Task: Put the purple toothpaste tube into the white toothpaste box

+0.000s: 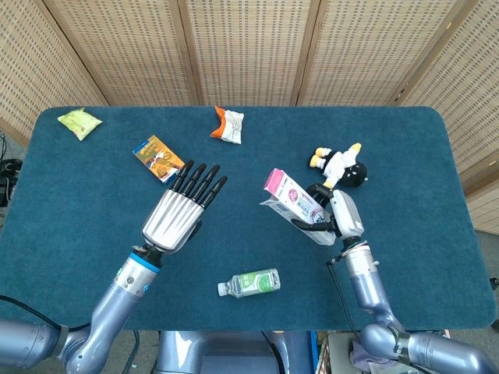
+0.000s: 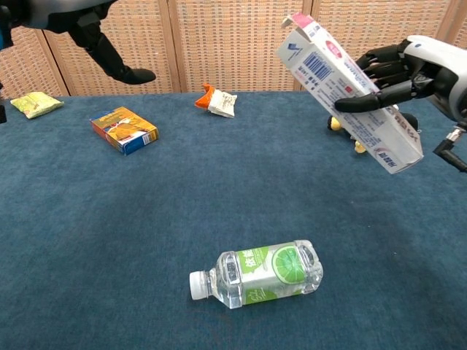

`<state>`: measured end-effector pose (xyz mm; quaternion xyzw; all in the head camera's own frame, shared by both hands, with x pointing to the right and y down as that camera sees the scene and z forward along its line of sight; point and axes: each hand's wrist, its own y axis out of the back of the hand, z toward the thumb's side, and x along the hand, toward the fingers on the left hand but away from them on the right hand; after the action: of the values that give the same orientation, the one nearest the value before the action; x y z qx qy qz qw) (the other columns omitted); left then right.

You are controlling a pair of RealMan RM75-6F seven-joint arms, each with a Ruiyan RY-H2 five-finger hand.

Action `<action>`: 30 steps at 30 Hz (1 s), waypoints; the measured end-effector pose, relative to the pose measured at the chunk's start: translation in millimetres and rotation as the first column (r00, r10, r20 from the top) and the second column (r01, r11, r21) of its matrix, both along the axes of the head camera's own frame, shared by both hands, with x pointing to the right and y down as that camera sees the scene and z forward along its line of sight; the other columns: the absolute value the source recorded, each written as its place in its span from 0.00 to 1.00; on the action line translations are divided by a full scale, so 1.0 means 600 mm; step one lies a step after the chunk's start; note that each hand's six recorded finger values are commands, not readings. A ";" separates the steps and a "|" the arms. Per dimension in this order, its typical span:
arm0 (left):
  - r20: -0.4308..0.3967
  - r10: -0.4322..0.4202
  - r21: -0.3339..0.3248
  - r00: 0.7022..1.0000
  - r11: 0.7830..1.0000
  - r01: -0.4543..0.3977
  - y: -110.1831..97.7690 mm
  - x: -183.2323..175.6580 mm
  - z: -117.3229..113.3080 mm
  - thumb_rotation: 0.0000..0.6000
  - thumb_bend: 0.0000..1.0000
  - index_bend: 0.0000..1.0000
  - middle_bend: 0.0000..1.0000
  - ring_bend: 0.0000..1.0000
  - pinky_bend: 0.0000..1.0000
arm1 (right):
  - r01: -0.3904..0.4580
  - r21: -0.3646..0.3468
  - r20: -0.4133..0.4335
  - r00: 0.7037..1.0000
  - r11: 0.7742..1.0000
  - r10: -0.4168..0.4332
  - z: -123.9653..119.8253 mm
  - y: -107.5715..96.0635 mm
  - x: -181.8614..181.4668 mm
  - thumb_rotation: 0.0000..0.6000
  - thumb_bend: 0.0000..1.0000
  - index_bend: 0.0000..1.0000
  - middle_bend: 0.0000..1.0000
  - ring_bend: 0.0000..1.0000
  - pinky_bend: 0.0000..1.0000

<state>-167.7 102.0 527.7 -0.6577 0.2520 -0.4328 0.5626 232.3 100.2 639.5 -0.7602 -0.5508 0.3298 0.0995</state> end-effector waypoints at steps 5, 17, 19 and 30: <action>0.016 -0.021 -0.007 1.000 1.000 0.022 0.004 -0.034 0.007 1.00 0.30 0.00 0.00 0.00 0.00 | 0.032 0.050 -0.107 0.994 0.998 -0.026 -0.002 0.002 0.032 1.00 0.04 0.71 0.64 0.55 0.61; 0.023 -0.074 -0.042 0.997 0.996 0.074 0.020 -0.111 0.035 1.00 0.29 0.00 0.00 0.00 0.00 | 0.213 -0.013 -0.516 0.836 0.977 -0.189 0.020 0.068 0.126 1.00 0.04 0.71 0.64 0.55 0.61; 0.022 -0.076 -0.043 0.997 0.996 0.077 0.022 -0.121 0.037 1.00 0.29 0.00 0.00 0.00 0.00 | 0.214 -0.036 -0.537 0.819 0.976 -0.199 0.027 0.078 0.139 1.00 0.04 0.71 0.64 0.55 0.61; 0.033 -0.083 -0.074 0.996 0.994 0.085 0.032 -0.147 0.056 1.00 0.30 0.00 0.00 0.00 0.00 | 0.155 -0.171 -0.581 0.781 0.973 -0.227 0.080 0.127 0.201 1.00 0.04 0.71 0.62 0.55 0.61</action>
<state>-256.2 121.0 561.5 -0.6609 0.2545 -0.4751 0.5222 353.1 176.3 687.6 -0.6738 -0.3919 0.5711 0.2574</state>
